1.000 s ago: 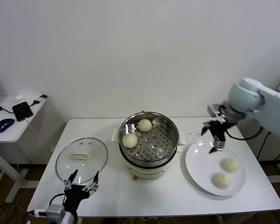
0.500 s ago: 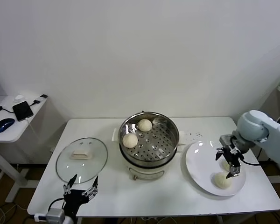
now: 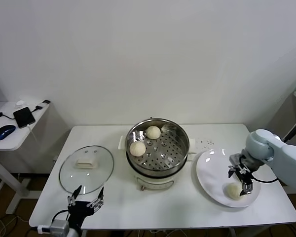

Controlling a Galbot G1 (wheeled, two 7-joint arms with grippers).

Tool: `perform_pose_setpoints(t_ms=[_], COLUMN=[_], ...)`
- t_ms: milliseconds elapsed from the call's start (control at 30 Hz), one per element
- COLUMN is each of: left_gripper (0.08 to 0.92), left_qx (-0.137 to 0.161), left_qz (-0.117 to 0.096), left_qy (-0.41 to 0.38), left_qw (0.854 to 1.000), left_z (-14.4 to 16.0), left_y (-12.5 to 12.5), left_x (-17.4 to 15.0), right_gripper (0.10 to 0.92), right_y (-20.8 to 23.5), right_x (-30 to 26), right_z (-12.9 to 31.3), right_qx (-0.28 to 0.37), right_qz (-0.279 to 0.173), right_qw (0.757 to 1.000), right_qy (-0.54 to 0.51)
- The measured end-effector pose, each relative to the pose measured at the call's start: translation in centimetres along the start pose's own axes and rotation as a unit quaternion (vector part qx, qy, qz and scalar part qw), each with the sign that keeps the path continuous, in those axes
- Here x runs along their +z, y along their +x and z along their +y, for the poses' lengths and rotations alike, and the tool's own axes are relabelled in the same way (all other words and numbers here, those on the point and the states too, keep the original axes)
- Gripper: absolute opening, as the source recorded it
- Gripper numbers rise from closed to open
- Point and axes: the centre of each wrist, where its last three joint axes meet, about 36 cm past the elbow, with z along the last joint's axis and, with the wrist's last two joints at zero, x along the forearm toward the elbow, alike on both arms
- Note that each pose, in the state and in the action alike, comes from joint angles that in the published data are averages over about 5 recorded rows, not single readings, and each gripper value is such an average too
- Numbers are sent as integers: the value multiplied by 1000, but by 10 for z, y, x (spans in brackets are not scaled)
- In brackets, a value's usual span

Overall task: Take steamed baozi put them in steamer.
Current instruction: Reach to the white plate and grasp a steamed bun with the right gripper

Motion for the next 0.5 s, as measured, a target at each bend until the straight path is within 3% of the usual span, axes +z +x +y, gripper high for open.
perform_pose_setpoints(t_ms=[500], left_gripper=[823], left_qx=[1], left_qz=[1], left_qy=[0], left_qw=[1000], left_z=[-1], left_y=[-1], left_x=[1], right_gripper=[823], right_y=[-22], right_x=[7], right_z=[1], right_qx=[-3], right_qz=[4], right_qw=[1000], right_qy=[-9])
